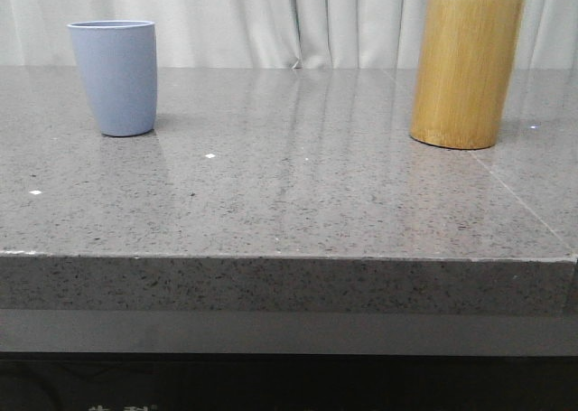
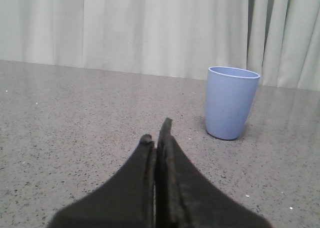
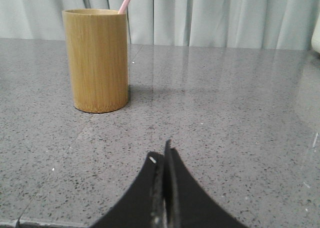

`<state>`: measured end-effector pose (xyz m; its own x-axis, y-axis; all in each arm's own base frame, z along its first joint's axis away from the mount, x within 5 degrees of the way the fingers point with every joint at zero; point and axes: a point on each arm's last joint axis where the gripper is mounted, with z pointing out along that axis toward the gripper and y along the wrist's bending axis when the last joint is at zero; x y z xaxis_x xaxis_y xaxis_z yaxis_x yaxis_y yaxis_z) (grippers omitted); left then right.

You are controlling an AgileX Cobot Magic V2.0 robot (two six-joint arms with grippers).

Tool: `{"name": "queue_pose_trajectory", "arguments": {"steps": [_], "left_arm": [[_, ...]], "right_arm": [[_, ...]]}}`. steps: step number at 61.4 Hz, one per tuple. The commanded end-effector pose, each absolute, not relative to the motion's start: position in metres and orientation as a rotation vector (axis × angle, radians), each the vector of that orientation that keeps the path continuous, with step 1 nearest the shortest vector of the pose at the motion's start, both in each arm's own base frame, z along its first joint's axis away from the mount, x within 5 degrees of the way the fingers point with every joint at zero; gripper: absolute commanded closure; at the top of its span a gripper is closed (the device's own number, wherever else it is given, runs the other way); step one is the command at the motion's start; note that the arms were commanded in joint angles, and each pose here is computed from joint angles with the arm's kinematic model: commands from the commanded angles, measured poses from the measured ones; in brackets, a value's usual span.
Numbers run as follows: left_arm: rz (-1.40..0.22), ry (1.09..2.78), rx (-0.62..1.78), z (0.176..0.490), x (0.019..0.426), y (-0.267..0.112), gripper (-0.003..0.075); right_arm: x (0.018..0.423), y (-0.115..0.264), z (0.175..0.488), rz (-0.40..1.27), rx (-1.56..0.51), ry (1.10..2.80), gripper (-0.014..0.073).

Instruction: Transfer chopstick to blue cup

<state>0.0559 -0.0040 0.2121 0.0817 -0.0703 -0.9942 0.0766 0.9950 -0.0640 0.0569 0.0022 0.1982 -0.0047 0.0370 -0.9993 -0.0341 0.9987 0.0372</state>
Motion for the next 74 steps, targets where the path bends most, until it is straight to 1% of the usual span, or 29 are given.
{"name": "queue_pose_trajectory", "arguments": {"steps": [1, 6, 10, 16, 23, 29, 36, 42, 48, 52, 57, 62, 74], "left_arm": [[-0.111, 1.384, -0.008, 0.218, 0.053, -0.003, 0.0739], [-0.114, 1.375, -0.011, 0.221, 0.053, -0.003, 0.0739], [-0.129, 1.353, -0.024, 0.23, 0.051, -0.003, 0.0739], [-0.137, 1.309, -0.019, 0.257, 0.044, -0.003, 0.0739], [-0.149, 1.315, -0.002, 0.297, 0.031, -0.004, 0.0739], [-0.156, 1.387, 0.019, 0.332, 0.024, -0.005, 0.0739], [-0.153, 1.474, 0.043, 0.371, 0.024, -0.007, 0.0739], [-0.157, 1.593, 0.059, 0.398, 0.036, -0.009, 0.0739], [-0.16, 1.705, 0.071, 0.416, 0.055, -0.011, 0.0739], [-0.16, 1.759, 0.075, 0.423, 0.067, -0.012, 0.0739], [-0.161, 1.815, 0.076, 0.423, 0.083, -0.013, 0.0739], [-0.161, 1.871, 0.075, 0.417, 0.098, -0.014, 0.0739], [-0.163, 1.982, 0.073, 0.403, 0.126, -0.017, 0.0739]], "right_arm": [[0.055, 0.001, 0.208, 0.044, 0.009, 1.464, 0.0662], [0.054, 0.001, 0.21, 0.044, 0.009, 1.457, 0.0662], [0.053, 0.001, 0.217, 0.049, 0.011, 1.446, 0.0662], [0.047, 0.001, 0.242, 0.067, 0.019, 1.395, 0.0662], [0.033, 0.002, 0.285, 0.076, 0.005, 1.351, 0.0662], [0.023, 0.003, 0.318, 0.069, -0.015, 1.365, 0.0662], [0.022, 0.003, 0.348, 0.041, -0.041, 1.438, 0.0662], [0.028, 0.003, 0.371, 0.026, -0.055, 1.524, 0.0662], [0.041, 0.004, 0.386, 0.028, -0.061, 1.615, 0.0662], [0.052, 0.004, 0.392, 0.03, -0.064, 1.666, 0.0662], [0.068, 0.005, 0.391, 0.032, -0.067, 1.749, 0.0662], [0.083, 0.005, 0.384, 0.034, -0.07, 1.83, 0.0662], [0.109, 0.007, 0.372, 0.058, -0.066, 1.957, 0.0662]]}}
